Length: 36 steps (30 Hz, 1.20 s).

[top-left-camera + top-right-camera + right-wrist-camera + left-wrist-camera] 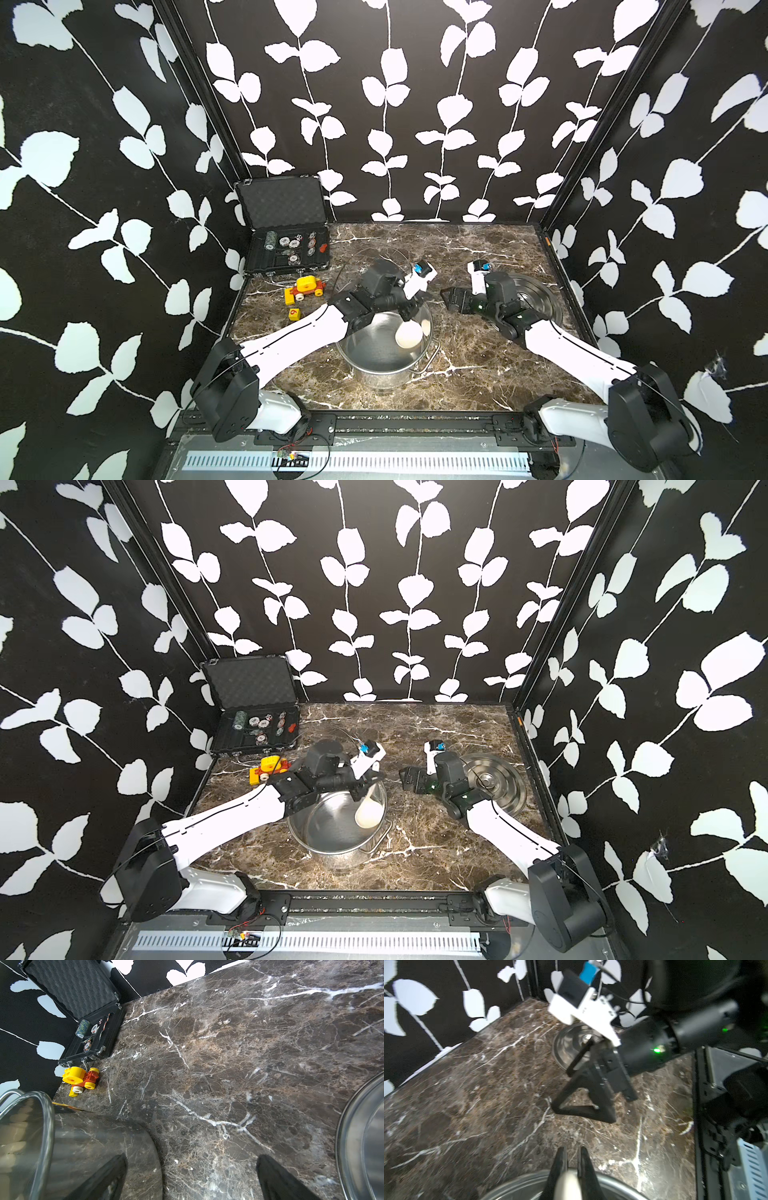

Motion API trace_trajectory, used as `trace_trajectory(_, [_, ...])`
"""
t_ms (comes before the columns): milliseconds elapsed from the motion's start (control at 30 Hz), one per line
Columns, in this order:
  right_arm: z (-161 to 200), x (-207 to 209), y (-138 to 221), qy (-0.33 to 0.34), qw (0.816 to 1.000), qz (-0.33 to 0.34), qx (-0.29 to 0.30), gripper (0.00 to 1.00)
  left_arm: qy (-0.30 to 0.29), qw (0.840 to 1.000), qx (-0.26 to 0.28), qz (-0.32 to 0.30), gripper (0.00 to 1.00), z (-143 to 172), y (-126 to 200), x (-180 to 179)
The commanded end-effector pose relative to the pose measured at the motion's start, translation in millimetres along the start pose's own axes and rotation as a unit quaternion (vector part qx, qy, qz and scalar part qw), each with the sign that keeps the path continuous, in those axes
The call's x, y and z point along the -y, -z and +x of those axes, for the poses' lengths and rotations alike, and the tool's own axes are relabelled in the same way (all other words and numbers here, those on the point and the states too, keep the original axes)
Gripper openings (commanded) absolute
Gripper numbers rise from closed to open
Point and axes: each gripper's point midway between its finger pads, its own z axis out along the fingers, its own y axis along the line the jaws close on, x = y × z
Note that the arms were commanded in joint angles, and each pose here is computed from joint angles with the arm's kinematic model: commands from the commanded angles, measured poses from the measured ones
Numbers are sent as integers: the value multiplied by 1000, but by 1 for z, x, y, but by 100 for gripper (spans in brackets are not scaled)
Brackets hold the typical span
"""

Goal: Stir the soup with a spoon
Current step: Stir the soup in the pan with a stick.

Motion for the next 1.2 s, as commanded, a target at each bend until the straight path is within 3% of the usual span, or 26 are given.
trace_trajectory(0, [-6,0,2,2,1000,-1,18,99,-19,998,-28,52,0,11,6,32])
trace_trajectory(200, [-8,-2,0,0,1000,-5,17,99,-16,993,-75,85,0,45,21,68])
trace_trajectory(467, [-8,-3,-3,-3,1000,-10,16,99,21,996,-81,39,0,64,58,66])
trace_trajectory(833, [-9,-5,-4,-5,1000,-14,16,99,53,986,-80,-138,0,89,110,7])
trace_trajectory(1167, [-9,-5,-5,-7,1000,-15,15,99,86,943,9,-320,0,69,154,-67])
